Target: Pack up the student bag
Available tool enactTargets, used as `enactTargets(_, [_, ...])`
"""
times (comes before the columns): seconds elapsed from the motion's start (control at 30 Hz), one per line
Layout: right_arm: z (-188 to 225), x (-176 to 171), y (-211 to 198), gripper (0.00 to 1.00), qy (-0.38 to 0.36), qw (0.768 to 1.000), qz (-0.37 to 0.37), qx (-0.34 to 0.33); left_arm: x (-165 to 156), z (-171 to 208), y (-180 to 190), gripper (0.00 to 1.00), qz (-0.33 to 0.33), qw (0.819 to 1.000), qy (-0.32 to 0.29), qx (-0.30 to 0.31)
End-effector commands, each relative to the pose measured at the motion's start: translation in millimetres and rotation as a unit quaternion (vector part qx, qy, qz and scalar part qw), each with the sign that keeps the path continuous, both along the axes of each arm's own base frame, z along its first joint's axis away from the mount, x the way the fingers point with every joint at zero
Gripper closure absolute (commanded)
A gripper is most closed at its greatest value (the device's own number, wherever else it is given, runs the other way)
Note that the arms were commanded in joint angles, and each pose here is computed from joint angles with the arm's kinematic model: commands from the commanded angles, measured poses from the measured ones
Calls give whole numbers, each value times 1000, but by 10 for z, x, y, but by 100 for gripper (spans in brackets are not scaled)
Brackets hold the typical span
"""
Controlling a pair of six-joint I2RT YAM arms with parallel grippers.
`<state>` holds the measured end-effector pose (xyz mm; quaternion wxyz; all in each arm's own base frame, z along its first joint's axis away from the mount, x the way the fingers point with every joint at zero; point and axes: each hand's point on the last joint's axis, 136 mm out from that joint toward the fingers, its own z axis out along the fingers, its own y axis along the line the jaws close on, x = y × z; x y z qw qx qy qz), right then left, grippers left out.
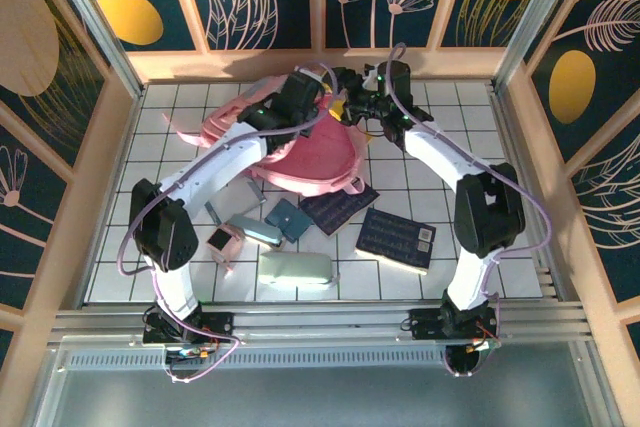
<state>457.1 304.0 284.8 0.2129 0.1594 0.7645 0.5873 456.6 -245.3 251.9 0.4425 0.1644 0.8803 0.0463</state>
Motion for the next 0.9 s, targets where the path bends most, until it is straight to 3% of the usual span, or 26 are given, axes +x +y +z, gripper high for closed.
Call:
enactTargets(0.0, [487, -131, -263, 21, -102, 992, -28, -71, 186, 525, 247, 100, 30, 996, -51, -60])
enactTargets(0.23, [411, -470, -486, 22, -204, 961, -25, -185, 386, 272, 187, 100, 15, 991, 6, -135])
enactTargets(0.33, [324, -773, -437, 19, -273, 938, 37, -210, 423, 215, 151, 100, 0, 982, 33, -185])
enactTargets(0.5, [-245, -1110, -254, 26, -276, 912, 137, -270, 353, 328, 48, 100, -33, 969, 33, -243])
enactTargets(0.57, [-372, -1308, -74, 28, -323, 885, 172, -288, 324, 365, 29, 100, -41, 964, 33, -259])
enactTargets(0.6, [-402, -1471, 64, 28, -368, 859, 195, -297, 318, 377, 31, 100, -42, 962, 32, -268])
enactTargets(0.67, [-492, -1826, 284, 23, -461, 792, 245, -316, 278, 377, -1, 100, -54, 955, 35, -290])
enactTargets(0.73, [-704, -2035, 403, 20, -506, 730, 293, -354, 229, 378, -37, 100, -65, 949, 38, -306])
enactTargets(0.87, [-1092, -2173, 421, 18, -492, 690, 369, -381, 171, 365, -45, 100, -73, 945, 37, -318])
